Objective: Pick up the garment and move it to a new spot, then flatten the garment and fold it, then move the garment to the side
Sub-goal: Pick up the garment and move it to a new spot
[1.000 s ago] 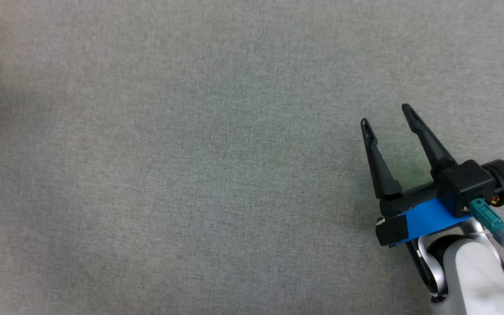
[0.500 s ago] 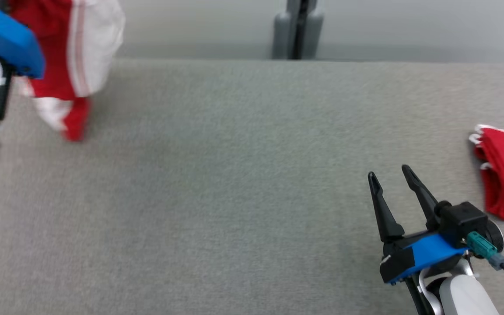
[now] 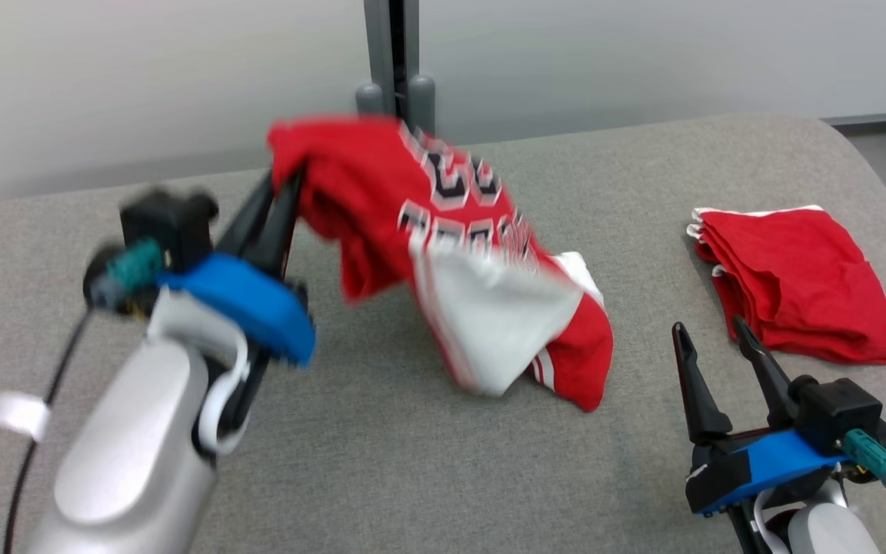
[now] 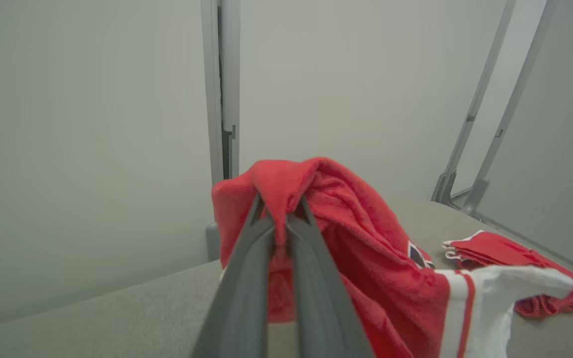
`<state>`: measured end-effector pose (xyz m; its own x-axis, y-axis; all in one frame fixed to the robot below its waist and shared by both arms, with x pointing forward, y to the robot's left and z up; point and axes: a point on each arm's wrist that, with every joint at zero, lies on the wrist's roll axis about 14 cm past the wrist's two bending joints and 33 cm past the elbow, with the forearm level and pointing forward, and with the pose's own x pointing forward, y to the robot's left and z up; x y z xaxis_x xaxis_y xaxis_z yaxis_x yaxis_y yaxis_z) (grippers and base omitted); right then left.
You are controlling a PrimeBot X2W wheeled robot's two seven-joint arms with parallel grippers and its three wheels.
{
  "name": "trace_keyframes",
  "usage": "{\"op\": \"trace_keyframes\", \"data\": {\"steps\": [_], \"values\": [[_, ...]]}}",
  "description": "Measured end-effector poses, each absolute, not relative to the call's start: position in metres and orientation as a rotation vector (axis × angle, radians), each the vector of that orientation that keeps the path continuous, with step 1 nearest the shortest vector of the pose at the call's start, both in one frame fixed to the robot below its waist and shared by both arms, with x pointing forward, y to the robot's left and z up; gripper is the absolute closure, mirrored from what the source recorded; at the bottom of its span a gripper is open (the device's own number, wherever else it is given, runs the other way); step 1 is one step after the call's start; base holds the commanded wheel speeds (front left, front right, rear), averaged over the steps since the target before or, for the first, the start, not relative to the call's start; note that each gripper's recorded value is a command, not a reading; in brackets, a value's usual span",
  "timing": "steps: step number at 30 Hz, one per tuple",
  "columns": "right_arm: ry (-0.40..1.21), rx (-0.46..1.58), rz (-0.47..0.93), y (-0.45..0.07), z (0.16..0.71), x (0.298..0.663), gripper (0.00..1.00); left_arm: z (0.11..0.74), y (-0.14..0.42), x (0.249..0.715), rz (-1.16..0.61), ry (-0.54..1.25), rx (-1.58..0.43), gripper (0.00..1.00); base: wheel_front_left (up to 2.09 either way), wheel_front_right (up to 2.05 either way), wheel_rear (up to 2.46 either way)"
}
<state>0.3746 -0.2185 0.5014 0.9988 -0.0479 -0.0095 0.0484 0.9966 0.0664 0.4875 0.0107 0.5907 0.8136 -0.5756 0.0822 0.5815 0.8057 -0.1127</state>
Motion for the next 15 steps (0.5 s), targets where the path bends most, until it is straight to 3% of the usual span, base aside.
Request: {"op": "trace_keyframes", "data": {"steps": [5,9,10,11,12,15], "values": [[0.042,0.073,-0.072,-0.225,0.487,0.373,0.00,0.458,0.043,0.459,-0.520,0.271,-0.097,1.00,0.00,0.00,0.00],[0.060,0.073,-0.082,-0.228,0.479,0.373,0.00,0.409,0.074,0.449,-0.435,0.376,-0.060,1.00,0.00,0.00,0.00],[0.061,0.074,-0.084,-0.229,0.479,0.373,0.00,0.404,0.078,0.448,-0.419,0.382,-0.061,0.80,0.00,0.00,0.00],[0.061,0.074,-0.085,-0.229,0.478,0.374,0.00,0.400,0.082,0.447,-0.402,0.381,-0.063,0.15,0.00,0.00,0.00],[0.063,0.074,-0.085,-0.229,0.477,0.374,0.00,0.399,0.085,0.447,-0.391,0.373,-0.069,0.00,0.00,0.00,0.00],[0.065,0.077,-0.080,-0.227,0.476,0.375,0.00,0.400,0.091,0.446,-0.360,0.349,-0.096,0.00,0.00,0.00,0.00]]}}
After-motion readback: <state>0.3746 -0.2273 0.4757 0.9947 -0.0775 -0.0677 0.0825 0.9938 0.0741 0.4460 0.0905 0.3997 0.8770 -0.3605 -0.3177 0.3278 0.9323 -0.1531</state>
